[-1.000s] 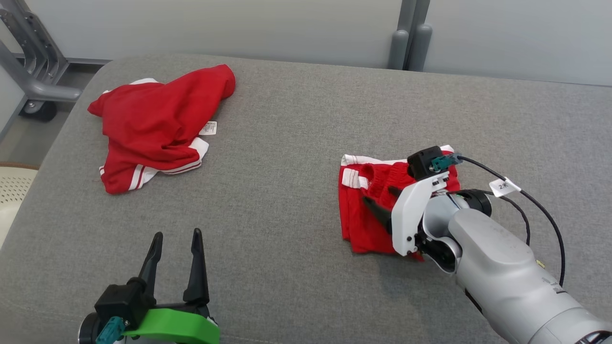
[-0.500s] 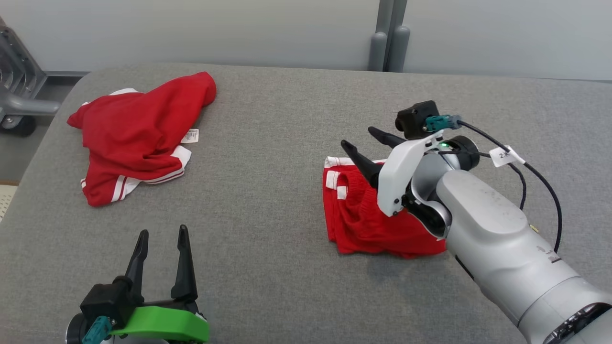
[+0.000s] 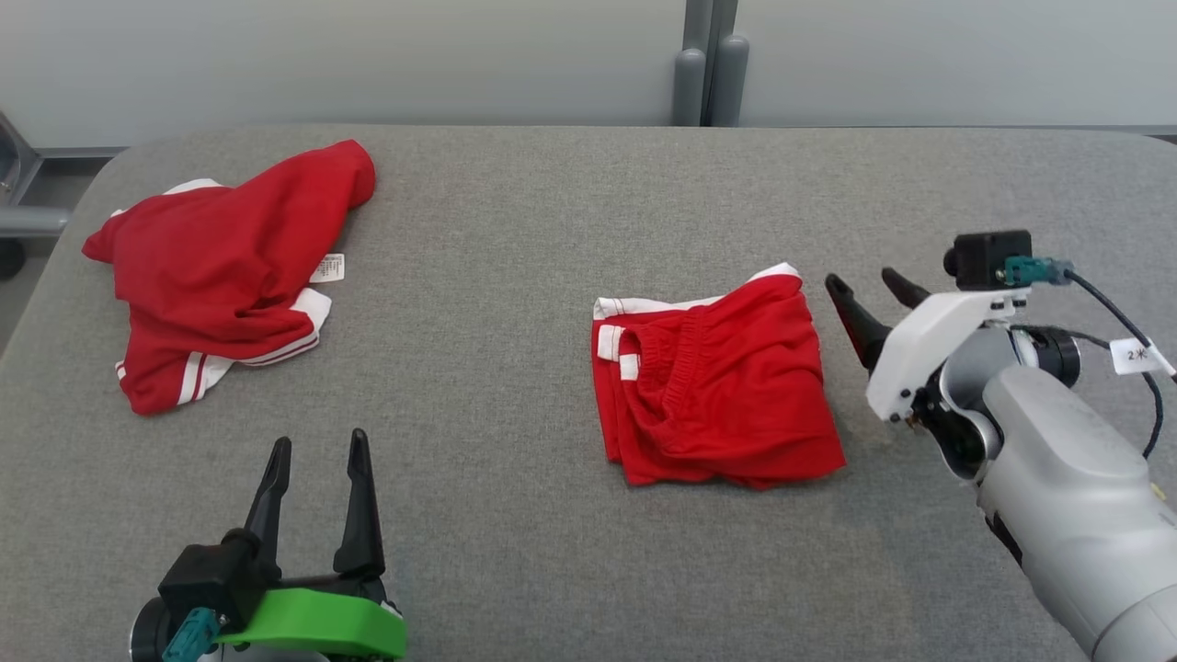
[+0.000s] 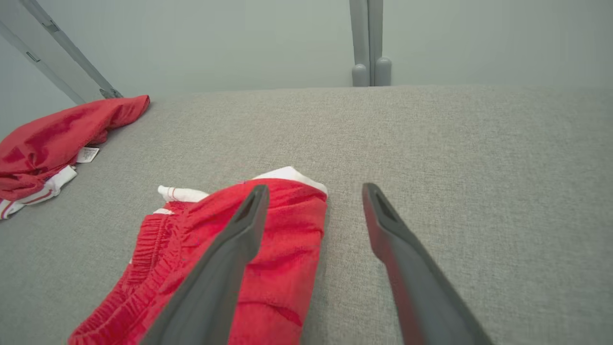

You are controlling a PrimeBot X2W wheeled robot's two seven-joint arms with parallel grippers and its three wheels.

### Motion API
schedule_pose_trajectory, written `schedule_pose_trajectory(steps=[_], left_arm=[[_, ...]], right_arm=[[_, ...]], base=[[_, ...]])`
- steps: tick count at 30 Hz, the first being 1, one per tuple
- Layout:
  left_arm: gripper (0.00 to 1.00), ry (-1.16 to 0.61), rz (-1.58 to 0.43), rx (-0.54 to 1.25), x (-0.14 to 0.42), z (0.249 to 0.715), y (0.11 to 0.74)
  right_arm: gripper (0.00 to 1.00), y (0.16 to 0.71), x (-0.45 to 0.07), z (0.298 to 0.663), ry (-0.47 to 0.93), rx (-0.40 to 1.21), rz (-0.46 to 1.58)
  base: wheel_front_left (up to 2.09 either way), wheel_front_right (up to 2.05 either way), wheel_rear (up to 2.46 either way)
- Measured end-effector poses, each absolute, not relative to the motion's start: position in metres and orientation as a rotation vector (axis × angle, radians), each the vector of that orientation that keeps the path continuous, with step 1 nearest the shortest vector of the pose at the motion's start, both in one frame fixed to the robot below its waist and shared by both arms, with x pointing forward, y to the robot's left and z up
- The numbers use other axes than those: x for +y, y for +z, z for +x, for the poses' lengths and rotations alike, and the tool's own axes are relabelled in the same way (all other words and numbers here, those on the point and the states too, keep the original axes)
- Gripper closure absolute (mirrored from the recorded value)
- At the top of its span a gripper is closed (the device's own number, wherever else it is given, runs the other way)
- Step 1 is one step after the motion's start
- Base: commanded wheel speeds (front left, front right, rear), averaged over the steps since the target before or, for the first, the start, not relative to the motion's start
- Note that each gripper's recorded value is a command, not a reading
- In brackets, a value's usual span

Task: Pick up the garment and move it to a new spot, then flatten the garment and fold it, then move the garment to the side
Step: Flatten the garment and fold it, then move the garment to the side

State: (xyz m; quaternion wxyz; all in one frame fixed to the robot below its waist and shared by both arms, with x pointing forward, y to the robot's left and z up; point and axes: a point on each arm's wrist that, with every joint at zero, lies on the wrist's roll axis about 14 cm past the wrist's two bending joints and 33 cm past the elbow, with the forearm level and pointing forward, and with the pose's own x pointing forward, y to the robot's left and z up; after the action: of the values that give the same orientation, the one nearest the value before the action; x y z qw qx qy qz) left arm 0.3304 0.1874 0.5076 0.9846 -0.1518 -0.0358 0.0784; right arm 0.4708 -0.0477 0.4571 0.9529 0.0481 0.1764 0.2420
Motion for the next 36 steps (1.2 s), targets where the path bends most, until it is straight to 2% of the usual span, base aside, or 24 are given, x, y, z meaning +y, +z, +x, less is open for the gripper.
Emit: schedule_pose_trajectory(steps=[9,27,28,29,31,33,36], left_arm=[[0.00,0.141,-0.303,-0.051,0.181,0.332,0.503],[0.00,0.208,-0.289,-0.020,0.198,0.327,0.492],[0.00,0.209,-0.289,-0.019,0.199,0.327,0.491],[0.00,0.210,-0.288,-0.019,0.199,0.327,0.491],[0.00,0.213,-0.288,-0.018,0.200,0.326,0.491],[0.00,0.214,-0.287,-0.018,0.200,0.326,0.491],[0.00,0.216,-0.287,-0.018,0.201,0.326,0.491]], right_arm=[[0.00,0.400,-0.064,0.442,0.404,0.527,0.240],[0.00,0.372,-0.031,0.434,0.412,0.692,0.435],[0.22,0.371,-0.030,0.434,0.413,0.696,0.438],[0.55,0.371,-0.029,0.433,0.416,0.702,0.441],[0.69,0.371,-0.027,0.433,0.422,0.705,0.439],[1.00,0.372,-0.023,0.432,0.438,0.703,0.433],[1.00,0.376,-0.020,0.432,0.458,0.695,0.424]], base=[[0.00,0.00,0.00],[0.00,0.00,0.00],[0.00,0.00,0.00],[0.00,0.00,0.00],[0.00,0.00,0.00],[0.00,0.00,0.00],[0.00,0.00,0.00]])
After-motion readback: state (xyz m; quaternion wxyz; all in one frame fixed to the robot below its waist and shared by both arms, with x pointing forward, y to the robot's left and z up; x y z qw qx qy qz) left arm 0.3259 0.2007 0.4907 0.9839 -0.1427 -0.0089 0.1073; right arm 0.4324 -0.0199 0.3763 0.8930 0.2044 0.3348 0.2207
